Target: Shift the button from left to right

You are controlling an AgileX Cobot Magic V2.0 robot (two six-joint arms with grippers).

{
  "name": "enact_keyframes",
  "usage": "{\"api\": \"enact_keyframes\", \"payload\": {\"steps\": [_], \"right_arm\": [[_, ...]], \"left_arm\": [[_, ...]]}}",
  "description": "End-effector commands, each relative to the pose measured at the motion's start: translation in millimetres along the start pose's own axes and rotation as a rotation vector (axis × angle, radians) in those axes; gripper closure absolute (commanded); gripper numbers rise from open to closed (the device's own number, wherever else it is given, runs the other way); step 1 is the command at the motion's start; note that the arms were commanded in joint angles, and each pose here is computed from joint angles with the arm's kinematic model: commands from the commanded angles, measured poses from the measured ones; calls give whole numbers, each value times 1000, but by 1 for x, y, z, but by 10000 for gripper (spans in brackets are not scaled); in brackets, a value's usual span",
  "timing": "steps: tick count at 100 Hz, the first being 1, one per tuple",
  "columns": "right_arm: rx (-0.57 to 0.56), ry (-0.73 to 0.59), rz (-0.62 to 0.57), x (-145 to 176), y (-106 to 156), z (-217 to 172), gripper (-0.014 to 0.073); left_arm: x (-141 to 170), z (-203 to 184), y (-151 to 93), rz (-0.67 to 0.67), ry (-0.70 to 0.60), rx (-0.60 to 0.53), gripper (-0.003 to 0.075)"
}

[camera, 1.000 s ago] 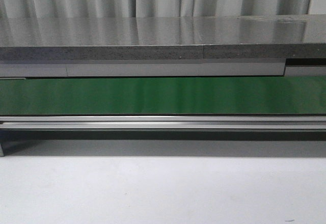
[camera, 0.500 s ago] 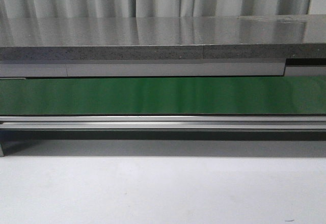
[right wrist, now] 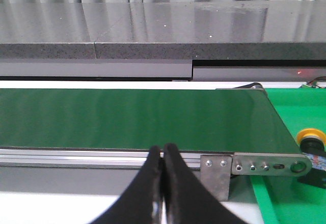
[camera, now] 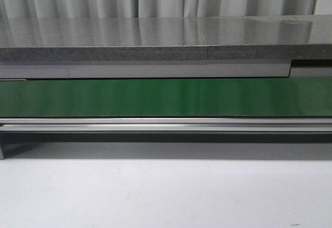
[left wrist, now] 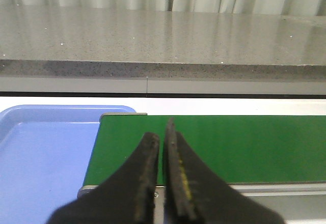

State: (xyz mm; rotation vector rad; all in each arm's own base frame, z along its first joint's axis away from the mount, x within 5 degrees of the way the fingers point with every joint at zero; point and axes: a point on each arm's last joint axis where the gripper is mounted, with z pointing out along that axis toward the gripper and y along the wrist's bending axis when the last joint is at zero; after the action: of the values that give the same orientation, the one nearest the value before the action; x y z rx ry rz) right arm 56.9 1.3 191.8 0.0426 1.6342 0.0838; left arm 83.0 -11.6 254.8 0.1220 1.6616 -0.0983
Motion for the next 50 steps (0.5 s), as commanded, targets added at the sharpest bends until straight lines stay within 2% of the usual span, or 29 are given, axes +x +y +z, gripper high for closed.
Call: {"api": "enact_keyframes", "payload": {"steps": [1,28,50], "right_arm": [[-13,-101,3,-9,1,-2,663],[-13,-101,3,-9,1,-2,663],[-13,-101,3,-9,1,-2,663]], "left_arm": [[-12,0,0,6,-113,-1,715],[1,-11,0,22,-200,-8,715],[22,-21,4,17,-227,-63,715]]}}
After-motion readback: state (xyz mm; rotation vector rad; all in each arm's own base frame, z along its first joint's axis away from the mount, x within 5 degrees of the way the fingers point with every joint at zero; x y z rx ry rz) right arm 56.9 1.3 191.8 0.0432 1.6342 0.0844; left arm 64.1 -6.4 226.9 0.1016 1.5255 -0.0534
